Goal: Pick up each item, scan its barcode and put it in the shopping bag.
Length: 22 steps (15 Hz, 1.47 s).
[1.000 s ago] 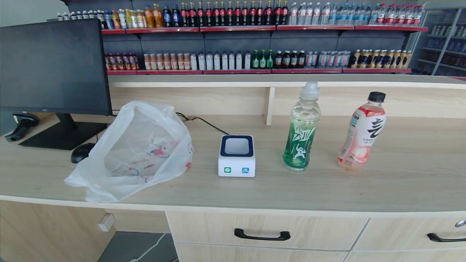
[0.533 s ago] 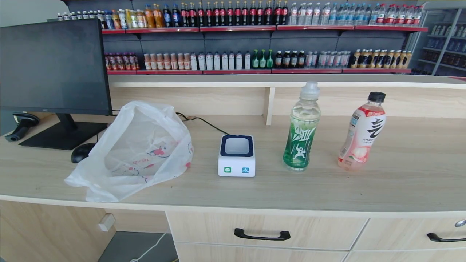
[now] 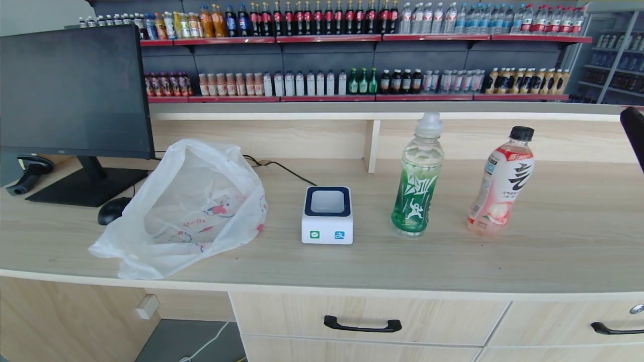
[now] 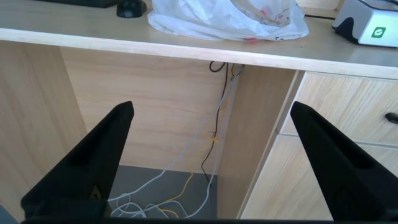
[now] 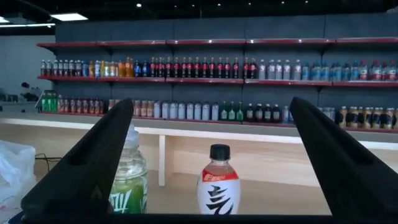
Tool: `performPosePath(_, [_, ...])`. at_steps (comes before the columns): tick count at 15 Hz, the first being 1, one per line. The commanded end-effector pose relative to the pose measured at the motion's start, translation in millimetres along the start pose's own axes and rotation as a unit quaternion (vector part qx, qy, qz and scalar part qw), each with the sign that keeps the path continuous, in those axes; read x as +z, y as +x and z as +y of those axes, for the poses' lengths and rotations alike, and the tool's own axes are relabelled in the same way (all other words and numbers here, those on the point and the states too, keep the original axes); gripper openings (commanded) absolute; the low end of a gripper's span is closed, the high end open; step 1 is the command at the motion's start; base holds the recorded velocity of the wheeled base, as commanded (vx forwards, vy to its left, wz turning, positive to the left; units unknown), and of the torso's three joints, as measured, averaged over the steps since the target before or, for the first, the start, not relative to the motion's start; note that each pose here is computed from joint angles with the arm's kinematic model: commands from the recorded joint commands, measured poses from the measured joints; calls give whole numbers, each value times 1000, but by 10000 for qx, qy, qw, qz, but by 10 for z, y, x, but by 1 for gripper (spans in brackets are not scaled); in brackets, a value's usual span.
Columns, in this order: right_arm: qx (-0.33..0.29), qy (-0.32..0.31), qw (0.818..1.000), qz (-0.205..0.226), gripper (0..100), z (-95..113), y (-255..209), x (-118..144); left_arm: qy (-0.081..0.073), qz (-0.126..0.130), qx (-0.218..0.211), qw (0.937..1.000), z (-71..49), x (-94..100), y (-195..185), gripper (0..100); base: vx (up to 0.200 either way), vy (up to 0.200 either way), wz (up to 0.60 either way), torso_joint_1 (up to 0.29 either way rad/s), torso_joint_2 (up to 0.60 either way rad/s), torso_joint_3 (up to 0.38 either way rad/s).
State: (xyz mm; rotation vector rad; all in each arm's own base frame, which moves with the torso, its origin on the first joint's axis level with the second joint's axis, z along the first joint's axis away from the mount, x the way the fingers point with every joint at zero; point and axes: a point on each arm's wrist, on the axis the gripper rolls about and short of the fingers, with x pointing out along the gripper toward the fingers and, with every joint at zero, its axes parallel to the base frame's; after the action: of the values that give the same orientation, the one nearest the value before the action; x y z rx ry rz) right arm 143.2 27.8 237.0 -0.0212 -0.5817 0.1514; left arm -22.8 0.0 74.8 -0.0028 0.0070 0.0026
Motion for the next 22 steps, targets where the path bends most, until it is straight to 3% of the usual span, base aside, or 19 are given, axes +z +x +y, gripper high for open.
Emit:
performPosePath(1, [298, 122, 9978, 572, 100, 161, 202, -355, -1, 3, -5, 10000, 0, 1, 1, 100, 0, 0, 0, 0, 0, 0])
performPosePath(10, [957, 800, 9846, 1223, 100, 724, 88, -553, 6, -4, -13, 10000, 0, 0, 0, 100, 0, 0, 0, 0, 0, 0])
performPosePath(13, [491, 893, 9794, 1742, 100, 964, 68, -723, -9, 11, 3, 10000, 0, -1, 1, 100, 0, 0, 0, 0, 0, 0])
performPosePath(15, [193, 850, 9758, 2007, 100, 1004, 51, -828, -9, 11, 3, 10000, 0, -1, 1, 100, 0, 0, 0, 0, 0, 0])
performPosePath(16, [-11, 866, 9683, 2343, 100, 1085, -2, -948, -9, 11, 3, 10000, 0, -1, 1, 100, 0, 0, 0, 0, 0, 0])
performPosePath(20, [-47, 877, 9617, 2598, 100, 1176, -14, -1097, -9, 3, 3, 10000, 0, -1, 0, 100, 0, 0, 0, 0, 0, 0])
performPosePath(22, [-52, 986, 9606, 2598, 100, 1184, -6, -1104, -9, -4, 3, 10000, 0, 0, 0, 100, 0, 200, 0, 0, 0, 0])
